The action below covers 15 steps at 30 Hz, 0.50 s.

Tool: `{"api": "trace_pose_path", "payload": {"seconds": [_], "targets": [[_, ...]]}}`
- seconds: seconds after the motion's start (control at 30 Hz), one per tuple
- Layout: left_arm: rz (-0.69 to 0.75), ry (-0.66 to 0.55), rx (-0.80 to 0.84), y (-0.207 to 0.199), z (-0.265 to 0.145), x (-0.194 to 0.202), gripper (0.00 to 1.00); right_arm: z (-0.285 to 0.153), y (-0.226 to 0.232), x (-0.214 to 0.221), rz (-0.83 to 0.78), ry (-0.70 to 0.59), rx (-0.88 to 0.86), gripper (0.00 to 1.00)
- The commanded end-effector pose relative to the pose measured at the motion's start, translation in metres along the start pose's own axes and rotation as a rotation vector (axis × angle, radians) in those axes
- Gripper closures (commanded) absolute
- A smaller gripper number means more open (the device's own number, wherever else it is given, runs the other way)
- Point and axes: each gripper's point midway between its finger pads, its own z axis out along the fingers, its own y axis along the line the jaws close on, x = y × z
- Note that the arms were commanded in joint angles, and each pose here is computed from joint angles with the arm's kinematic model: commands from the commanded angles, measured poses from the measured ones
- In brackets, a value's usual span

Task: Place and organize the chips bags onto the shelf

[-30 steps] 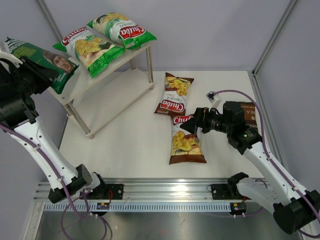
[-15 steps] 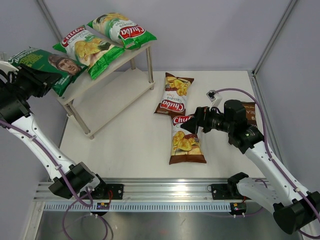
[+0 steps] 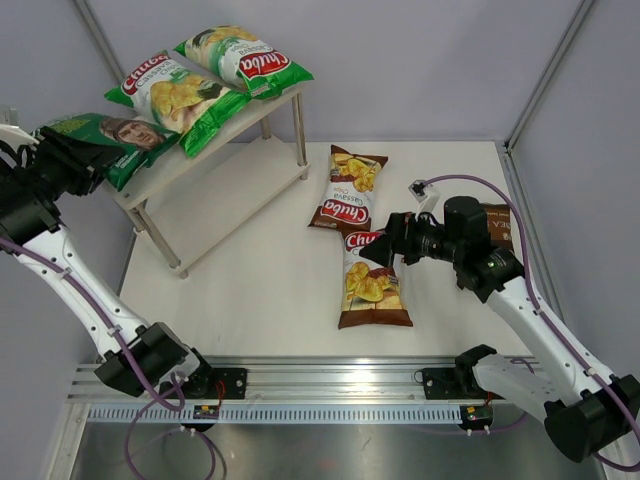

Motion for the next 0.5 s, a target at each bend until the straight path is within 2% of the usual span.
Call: {"api": "trace_pose_path", "payload": {"seconds": [0.0, 0.2, 0.37, 0.47], "targets": [[0.019, -0.014, 0.008, 0.002, 0.001, -0.010, 0.58, -0.002, 0.016, -0.015, -0.031, -0.033, -0.050, 0.01], [0.029, -0.028, -0.071, 0.018, 0.005, -0.019, 0.42, 0.001, 0.016, -0.017, -0.029, -0.032, -0.060, 0.01], [0.050, -0.063, -0.201, 0.036, 0.003, -0.030, 0.37, 0.001, 0.016, -0.014, -0.034, -0.027, -0.064, 0.01], [0.092, -0.075, -0.272, 0.045, 0.003, -0.036, 0.25, 0.001, 0.015, -0.012, -0.036, -0.017, -0.064, 0.01]]}}
